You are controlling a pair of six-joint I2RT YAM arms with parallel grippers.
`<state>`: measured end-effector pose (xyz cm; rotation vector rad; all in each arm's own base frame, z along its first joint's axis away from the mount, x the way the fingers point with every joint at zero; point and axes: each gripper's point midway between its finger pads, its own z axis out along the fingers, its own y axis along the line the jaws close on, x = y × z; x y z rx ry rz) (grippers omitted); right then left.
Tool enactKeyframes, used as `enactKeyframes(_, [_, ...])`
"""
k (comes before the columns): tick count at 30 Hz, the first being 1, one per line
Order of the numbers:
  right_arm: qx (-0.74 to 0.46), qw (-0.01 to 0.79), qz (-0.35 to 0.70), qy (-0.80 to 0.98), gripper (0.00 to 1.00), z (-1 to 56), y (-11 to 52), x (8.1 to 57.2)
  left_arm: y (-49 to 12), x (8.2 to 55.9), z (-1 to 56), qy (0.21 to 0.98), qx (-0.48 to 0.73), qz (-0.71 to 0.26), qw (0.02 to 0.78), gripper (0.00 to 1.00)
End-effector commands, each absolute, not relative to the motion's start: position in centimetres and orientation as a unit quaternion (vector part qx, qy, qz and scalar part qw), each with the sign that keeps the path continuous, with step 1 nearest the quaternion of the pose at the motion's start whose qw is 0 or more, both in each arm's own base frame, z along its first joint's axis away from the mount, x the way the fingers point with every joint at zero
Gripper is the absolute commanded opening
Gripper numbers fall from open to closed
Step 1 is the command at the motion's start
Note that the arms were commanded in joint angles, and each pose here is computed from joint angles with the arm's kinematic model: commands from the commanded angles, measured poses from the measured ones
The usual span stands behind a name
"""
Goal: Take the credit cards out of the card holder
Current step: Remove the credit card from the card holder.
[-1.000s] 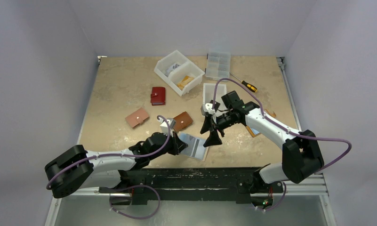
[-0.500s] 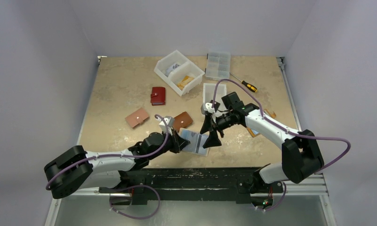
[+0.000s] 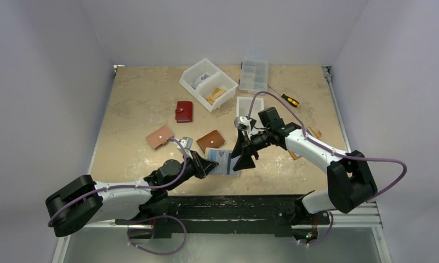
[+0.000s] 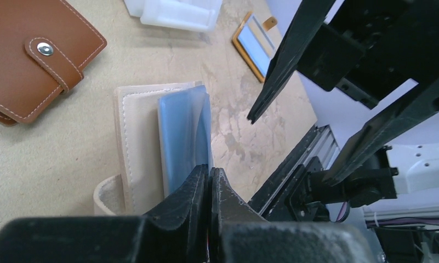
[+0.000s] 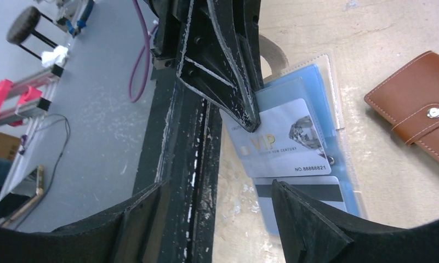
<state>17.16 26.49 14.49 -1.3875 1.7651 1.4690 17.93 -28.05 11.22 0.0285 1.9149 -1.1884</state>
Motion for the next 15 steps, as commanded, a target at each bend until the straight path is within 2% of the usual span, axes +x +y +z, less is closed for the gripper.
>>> enactKeyframes(1, [-0.468, 0.215, 0.568, 0.642, 0.75, 15.3, 27.1, 17.1, -28.2, 18.5, 15.1, 0.713, -0.013, -0.527, 0.461, 0.00])
enactKeyframes(15, [-0.388, 0.184, 0.608, 0.668, 0.64, 15.8, 27.3, 17.9, -27.9, 18.0, 16.6, 0.676, -0.017, -0.564, 0.474, 0.00])
